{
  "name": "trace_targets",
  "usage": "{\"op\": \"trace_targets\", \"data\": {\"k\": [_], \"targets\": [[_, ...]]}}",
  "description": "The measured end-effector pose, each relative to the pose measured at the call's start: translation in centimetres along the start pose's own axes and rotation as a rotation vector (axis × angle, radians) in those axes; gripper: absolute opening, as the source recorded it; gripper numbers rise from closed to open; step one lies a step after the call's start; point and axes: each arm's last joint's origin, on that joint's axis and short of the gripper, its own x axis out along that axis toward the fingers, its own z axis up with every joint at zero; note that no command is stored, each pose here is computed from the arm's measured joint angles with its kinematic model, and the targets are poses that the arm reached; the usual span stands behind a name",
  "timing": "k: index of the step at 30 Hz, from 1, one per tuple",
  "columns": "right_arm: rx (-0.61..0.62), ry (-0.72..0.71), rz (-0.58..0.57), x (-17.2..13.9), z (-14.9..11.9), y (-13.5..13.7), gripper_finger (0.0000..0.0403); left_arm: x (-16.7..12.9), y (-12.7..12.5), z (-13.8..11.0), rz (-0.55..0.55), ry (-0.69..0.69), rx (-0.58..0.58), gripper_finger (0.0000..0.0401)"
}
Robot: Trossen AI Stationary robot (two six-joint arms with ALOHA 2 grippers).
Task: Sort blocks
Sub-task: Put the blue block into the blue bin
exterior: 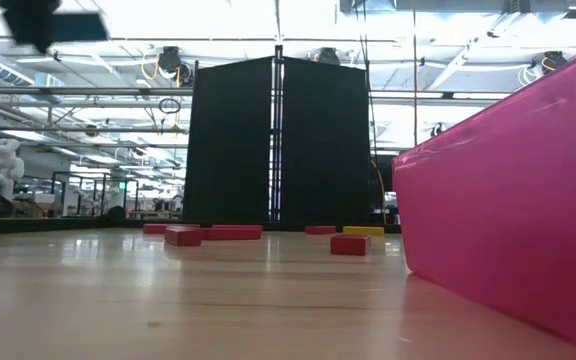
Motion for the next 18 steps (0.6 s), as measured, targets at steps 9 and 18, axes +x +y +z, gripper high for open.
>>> {"op": "trace_targets", "data": {"k": [9, 18], "targets": [[0.004, 0.096, 0.034, 0.2, -0.9, 0.4, 0.0237, 6.6, -1.8, -6.0, 0.013, 0.221, -0.028, 0.0058], [0.05, 0.201, 0.068, 1.5, -1.9, 1.2, 0.0237, 9.2, -3.5, -9.4, -0.147, 0.292, -0.016, 0.0058]]}}
